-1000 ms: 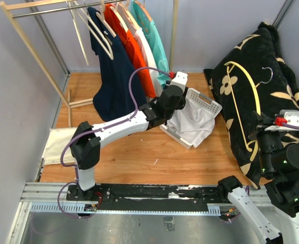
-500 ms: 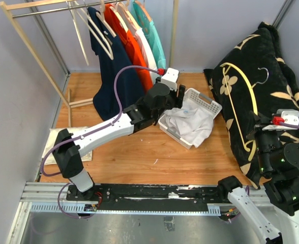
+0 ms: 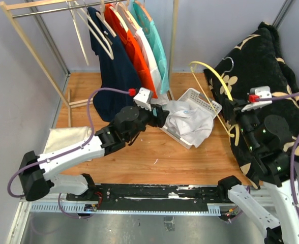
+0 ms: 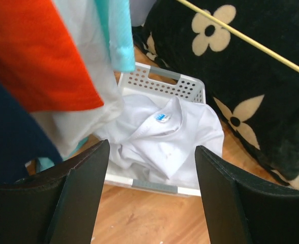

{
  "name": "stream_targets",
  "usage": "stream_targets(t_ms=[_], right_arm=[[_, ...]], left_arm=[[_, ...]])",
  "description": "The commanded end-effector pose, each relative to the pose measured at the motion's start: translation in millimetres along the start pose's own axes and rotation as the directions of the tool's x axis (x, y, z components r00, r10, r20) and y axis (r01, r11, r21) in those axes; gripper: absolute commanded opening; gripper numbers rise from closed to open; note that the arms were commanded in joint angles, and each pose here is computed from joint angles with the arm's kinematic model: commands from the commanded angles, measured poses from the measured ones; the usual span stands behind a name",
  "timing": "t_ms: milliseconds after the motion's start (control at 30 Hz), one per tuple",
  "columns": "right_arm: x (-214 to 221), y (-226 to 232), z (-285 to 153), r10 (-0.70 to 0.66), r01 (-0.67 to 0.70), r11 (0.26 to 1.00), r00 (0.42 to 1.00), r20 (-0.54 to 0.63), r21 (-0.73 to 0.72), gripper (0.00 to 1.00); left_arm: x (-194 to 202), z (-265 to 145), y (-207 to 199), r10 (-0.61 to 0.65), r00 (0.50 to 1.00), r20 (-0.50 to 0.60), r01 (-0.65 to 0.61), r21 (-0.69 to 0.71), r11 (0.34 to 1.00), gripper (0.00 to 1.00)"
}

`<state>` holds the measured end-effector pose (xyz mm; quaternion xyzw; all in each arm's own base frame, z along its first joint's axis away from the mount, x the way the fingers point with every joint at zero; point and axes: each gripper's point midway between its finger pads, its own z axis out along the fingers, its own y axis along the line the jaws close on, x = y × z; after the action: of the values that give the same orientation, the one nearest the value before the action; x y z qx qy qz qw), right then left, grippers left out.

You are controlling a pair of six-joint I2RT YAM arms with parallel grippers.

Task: Remove the t-shirt from the hanger
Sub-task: Place the T-shirt in the bin, then place the hanger on the clothesline.

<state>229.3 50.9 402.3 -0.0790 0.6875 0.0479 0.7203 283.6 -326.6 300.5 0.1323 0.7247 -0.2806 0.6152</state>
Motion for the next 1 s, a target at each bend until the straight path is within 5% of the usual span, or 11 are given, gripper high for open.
stream_targets(t_ms=[0,967], right_arm=[[-52,31,18,0.093,-0.072,0.986,0.985,0.143,-0.148,0.01],[-150,92,183,0.060,0.043,0.955,0.942,0.332,-0.293,0.01]], left_arm=[[-11,-25,-4,-0.088,0.995,0.056,0.085,0.053,0.995,0.73],[10,-133,57,-0.165,0.981,0.099,0.165,0.001,0.986,0.74]])
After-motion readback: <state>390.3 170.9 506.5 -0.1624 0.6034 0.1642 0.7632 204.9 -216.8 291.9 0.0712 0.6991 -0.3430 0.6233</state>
